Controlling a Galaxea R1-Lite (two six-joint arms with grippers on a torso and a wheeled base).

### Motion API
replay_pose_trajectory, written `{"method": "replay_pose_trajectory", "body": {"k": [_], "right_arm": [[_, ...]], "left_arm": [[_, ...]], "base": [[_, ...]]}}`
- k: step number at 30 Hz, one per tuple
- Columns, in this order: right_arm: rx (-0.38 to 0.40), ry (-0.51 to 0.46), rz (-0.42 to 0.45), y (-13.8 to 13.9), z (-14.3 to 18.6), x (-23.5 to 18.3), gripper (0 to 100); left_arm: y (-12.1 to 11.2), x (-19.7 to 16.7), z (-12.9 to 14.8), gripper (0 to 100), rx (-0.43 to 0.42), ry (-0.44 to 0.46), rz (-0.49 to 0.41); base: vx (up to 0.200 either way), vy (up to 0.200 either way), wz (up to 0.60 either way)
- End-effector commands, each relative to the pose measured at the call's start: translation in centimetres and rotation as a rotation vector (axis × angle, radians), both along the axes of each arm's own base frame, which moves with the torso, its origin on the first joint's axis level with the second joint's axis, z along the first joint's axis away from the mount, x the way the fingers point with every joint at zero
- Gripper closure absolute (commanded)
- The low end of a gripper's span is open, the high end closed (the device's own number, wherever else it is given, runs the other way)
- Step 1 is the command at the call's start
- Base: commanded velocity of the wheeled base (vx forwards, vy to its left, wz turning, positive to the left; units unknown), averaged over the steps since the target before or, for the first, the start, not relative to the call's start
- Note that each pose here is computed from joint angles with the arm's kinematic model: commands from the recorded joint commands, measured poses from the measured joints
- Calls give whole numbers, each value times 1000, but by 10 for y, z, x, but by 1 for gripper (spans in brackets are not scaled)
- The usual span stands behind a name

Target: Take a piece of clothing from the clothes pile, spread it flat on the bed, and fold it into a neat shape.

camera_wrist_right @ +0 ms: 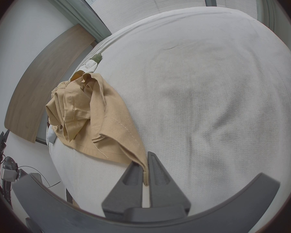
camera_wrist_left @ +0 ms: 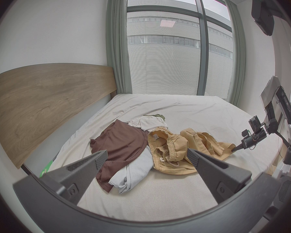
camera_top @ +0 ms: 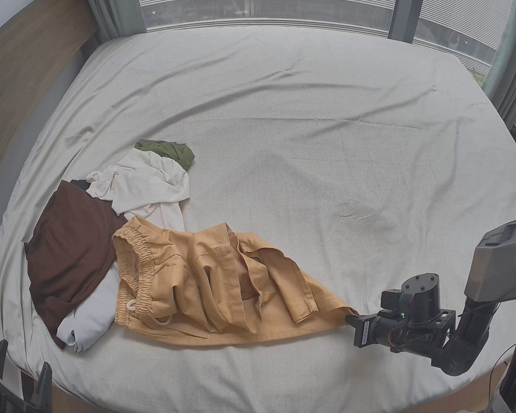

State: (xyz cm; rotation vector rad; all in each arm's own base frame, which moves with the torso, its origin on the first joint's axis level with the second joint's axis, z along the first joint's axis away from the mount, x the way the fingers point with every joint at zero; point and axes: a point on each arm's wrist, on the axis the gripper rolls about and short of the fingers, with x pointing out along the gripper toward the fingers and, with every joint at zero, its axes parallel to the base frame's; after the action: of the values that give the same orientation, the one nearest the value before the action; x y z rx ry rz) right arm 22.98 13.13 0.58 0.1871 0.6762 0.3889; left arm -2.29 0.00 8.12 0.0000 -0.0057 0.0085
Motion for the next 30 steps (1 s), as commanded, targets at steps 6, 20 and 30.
{"method": "replay_pose_trajectory", "body": {"k": [6, 20, 30], "right_arm": [[-5, 13, -44, -27, 6, -10, 100], [0, 24, -77, -46, 5, -24, 100], [-8, 46, -92, -53, 2, -33, 100]], "left_arm": [[0, 0, -5, 0, 2, 1, 1], [0, 0, -5, 0, 2, 1, 1], [0, 0, -5, 0, 2, 1, 1]], "base": [[0, 0, 0], [0, 0, 0], [0, 0, 0]]}}
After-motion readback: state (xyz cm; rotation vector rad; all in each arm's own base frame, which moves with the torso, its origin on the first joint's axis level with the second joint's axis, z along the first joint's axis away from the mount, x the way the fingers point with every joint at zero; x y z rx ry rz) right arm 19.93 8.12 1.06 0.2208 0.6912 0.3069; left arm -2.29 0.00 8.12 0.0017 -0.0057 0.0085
